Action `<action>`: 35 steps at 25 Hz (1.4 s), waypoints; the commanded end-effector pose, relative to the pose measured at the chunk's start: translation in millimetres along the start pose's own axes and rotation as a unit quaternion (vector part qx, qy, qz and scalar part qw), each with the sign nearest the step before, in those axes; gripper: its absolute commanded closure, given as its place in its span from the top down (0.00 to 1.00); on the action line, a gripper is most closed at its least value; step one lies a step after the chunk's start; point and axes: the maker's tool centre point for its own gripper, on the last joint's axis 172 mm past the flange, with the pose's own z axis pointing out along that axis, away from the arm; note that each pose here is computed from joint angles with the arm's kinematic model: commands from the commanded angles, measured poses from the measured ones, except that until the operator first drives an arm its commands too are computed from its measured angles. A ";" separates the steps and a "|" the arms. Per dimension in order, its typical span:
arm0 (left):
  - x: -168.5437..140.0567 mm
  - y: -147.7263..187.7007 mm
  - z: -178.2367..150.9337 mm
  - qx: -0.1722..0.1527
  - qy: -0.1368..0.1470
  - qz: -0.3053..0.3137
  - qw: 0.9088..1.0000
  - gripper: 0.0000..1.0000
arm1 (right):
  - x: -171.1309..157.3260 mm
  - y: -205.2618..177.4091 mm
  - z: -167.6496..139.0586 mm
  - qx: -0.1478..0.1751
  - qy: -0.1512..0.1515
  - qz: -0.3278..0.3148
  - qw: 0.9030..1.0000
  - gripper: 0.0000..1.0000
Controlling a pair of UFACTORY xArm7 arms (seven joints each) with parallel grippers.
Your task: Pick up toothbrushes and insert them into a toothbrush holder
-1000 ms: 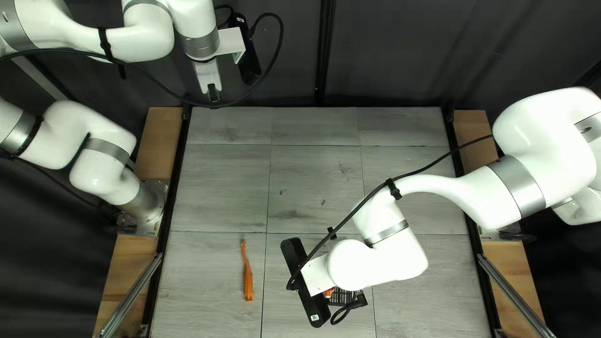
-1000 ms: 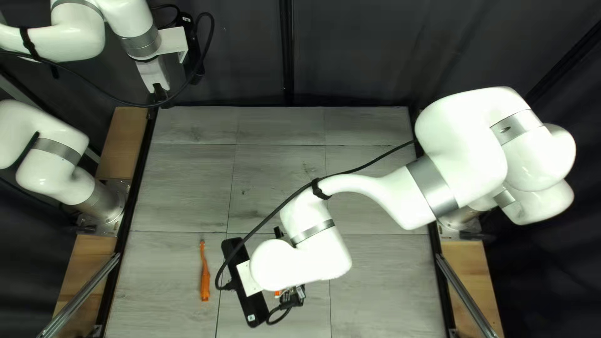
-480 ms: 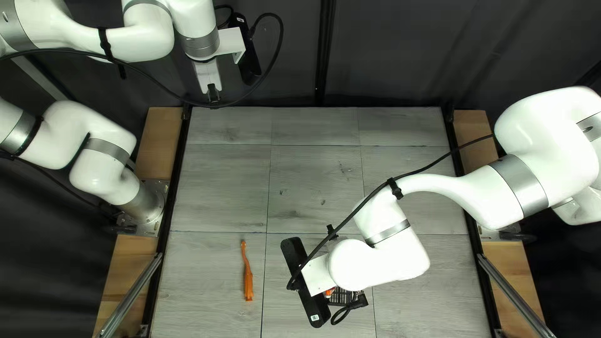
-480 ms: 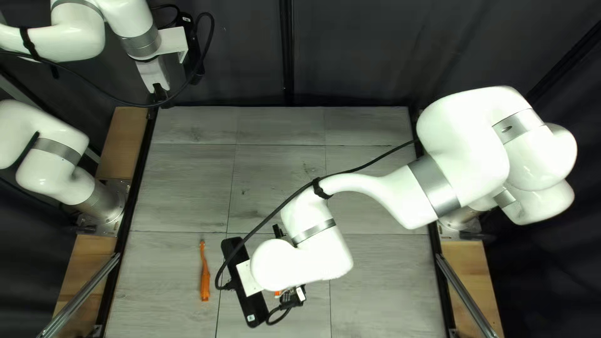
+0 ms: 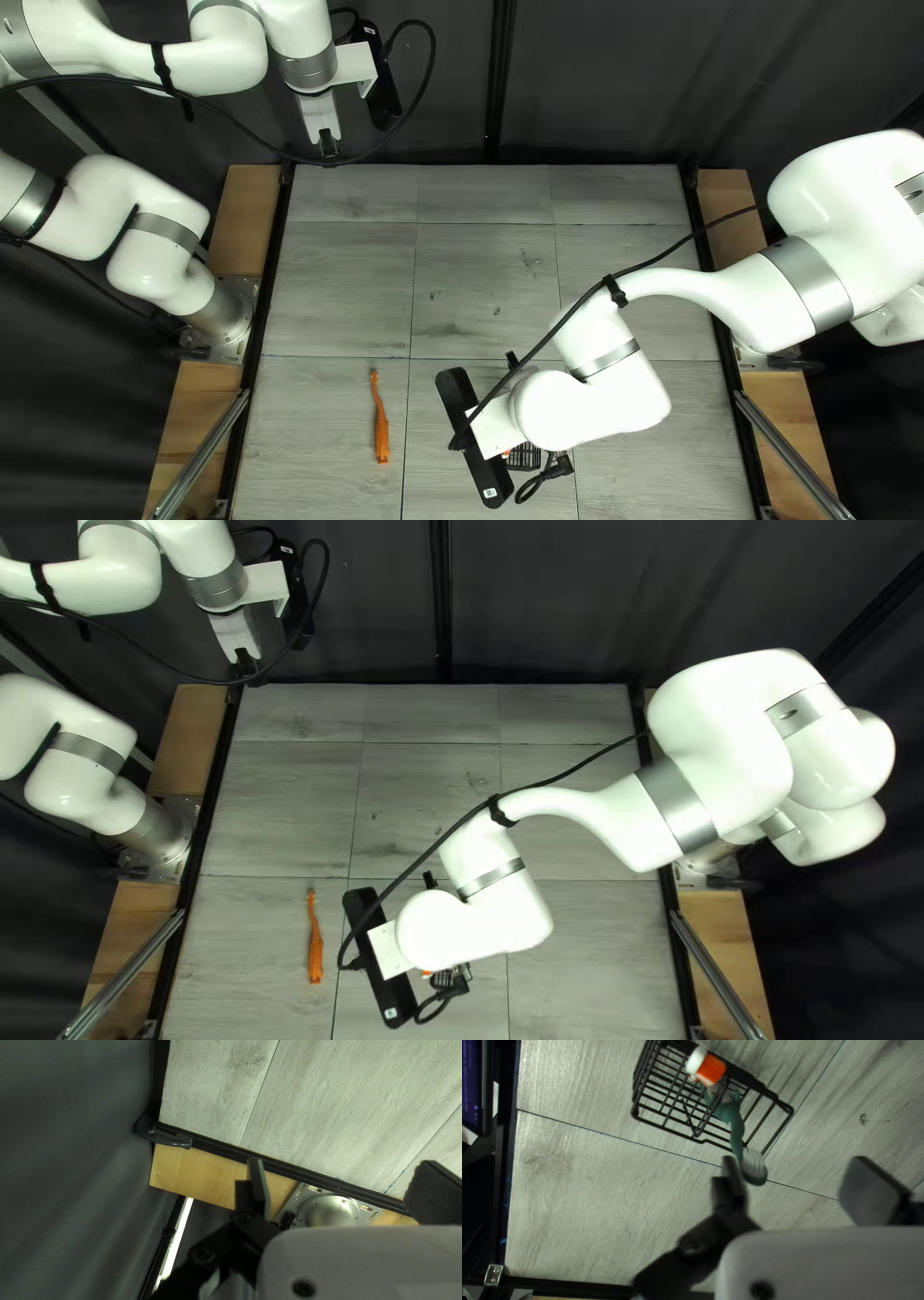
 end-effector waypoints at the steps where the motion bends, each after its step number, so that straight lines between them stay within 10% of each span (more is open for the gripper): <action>1: 0.0 0.0 0.0 0.000 0.000 0.000 1.000 1.00 | -1.8 -6.6 -2.6 0.001 0.005 -0.006 1.000 0.16; 28: 0.0 0.0 0.0 0.000 0.000 0.000 1.000 1.00 | -0.8 5.4 -1.7 -0.003 -0.007 -0.003 1.000 0.14; 35: 0.0 0.0 0.0 0.000 0.000 0.000 1.000 1.00 | 2.5 7.8 1.3 -0.002 -0.011 0.000 1.000 0.51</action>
